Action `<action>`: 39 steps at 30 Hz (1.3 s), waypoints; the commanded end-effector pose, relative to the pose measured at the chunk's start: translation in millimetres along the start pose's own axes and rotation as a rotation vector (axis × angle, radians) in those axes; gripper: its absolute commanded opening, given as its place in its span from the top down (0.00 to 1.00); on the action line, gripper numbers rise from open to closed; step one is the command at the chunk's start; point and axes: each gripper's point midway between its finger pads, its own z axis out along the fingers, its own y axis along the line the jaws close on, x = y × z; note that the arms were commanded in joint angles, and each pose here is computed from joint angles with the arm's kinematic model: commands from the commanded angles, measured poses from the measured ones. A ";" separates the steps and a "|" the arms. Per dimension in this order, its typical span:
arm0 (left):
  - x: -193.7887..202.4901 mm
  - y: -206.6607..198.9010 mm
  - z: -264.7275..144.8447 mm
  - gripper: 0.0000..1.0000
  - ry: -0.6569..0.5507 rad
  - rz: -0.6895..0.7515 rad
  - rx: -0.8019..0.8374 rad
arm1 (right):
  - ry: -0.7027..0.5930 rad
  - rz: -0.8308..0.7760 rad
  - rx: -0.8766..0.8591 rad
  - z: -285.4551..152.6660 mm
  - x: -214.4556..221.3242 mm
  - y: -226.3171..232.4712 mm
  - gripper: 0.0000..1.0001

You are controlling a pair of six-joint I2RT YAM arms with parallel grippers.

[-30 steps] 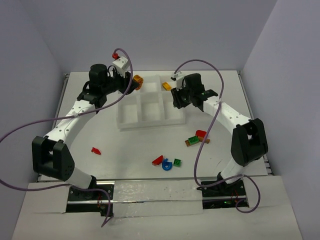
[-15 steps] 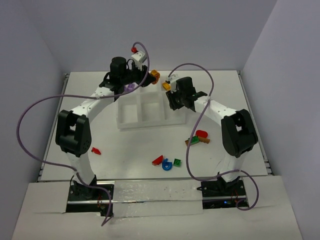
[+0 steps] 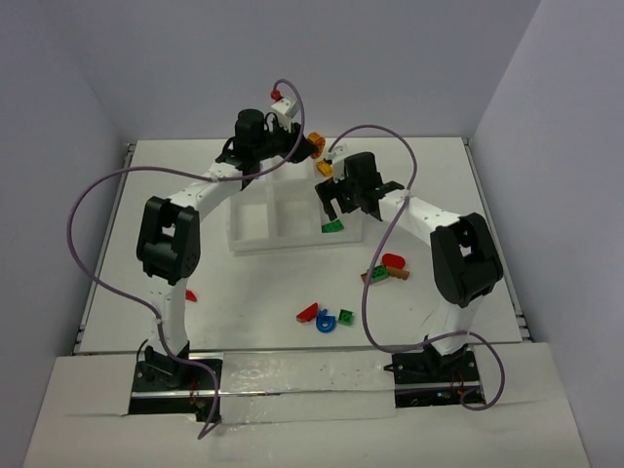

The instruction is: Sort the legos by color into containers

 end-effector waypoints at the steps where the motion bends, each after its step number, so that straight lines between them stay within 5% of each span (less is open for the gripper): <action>1: -27.2 6.5 23.1 0.95 -0.100 0.032 0.009 | -0.163 0.013 0.026 -53.7 -47.3 -8.7 0.00; 12: 8.5 23.8 63.0 0.82 -0.059 0.027 -0.008 | -0.101 0.084 -0.011 -114.5 -20.4 -44.9 0.00; 24: 20.3 31.5 73.0 0.40 -0.032 0.052 -0.056 | 0.157 -0.107 -0.150 -146.0 45.4 -54.2 0.00; 32: -39.1 11.0 58.8 0.35 -0.108 0.089 -0.022 | 0.194 -0.338 -0.296 -163.9 59.7 -36.3 0.03; 39: -147.1 -19.9 -22.7 0.32 -0.239 0.016 0.045 | 0.321 -0.575 -0.443 -149.3 74.4 14.5 0.18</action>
